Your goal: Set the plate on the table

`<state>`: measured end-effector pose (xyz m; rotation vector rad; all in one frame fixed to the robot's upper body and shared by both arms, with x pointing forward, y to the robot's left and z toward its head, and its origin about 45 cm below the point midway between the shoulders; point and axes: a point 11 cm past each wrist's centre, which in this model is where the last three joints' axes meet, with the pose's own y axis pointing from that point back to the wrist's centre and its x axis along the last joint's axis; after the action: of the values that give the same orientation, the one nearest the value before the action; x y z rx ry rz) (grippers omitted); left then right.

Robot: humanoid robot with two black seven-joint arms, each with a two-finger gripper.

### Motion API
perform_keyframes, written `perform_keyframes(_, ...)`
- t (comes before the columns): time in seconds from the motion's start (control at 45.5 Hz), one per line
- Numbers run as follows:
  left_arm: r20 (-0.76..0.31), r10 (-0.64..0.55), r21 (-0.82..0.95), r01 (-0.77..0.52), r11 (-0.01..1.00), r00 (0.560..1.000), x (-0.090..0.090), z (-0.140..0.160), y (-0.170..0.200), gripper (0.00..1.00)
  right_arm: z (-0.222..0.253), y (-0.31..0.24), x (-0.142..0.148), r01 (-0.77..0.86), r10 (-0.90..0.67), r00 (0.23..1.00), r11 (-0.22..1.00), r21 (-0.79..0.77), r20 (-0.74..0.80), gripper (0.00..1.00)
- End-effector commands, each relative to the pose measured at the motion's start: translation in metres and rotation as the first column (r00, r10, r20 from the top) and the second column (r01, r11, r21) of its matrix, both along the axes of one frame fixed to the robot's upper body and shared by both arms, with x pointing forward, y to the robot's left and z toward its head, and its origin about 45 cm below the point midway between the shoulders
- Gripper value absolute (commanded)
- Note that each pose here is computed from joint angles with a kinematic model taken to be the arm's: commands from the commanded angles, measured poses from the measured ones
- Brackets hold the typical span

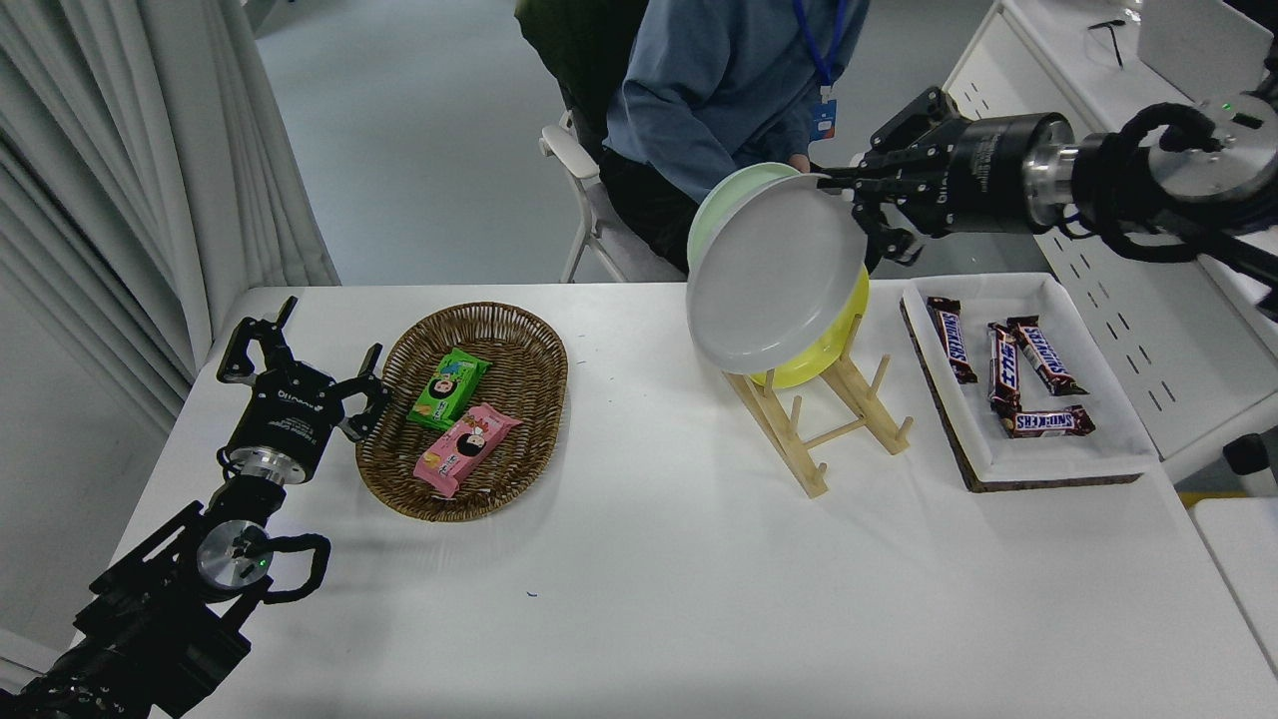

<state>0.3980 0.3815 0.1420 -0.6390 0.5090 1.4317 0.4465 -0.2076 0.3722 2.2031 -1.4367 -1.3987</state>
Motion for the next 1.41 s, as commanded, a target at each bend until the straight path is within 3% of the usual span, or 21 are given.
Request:
perform_keyframes(0.0,0.000,0.001,0.000,-0.001,1.000,1.000,0.000,0.000,0.000,1.00,-0.037,0.033,-0.017,0.080,-0.076,0.969,0.997,0.009,-0.233,0.00)
perform_keyframes(0.22,-0.001,0.000,0.000,0.000,1.000,1.000,0.000,0.000,0.000,1.00,-0.079,0.057,-0.035,0.163,-0.191,0.875,0.981,-0.101,-0.444,0.00)
perform_keyframes(0.593,0.001,0.000,-0.001,0.000,1.000,1.000,0.000,0.000,0.000,1.00,-0.136,0.088,-0.054,0.184,-0.157,0.759,0.983,-0.023,-0.632,0.00)
perform_keyframes(0.901,0.000,-0.002,-0.001,0.002,1.000,1.000,0.000,0.000,-0.001,1.00,-0.197,0.106,-0.069,0.226,-0.197,0.653,0.972,-0.060,-0.732,0.00)
perform_keyframes(1.385,0.000,0.001,0.000,-0.001,1.000,1.000,0.000,0.000,0.000,1.00,-0.244,0.096,-0.082,0.304,-0.266,0.547,0.946,-0.108,-0.794,0.00)
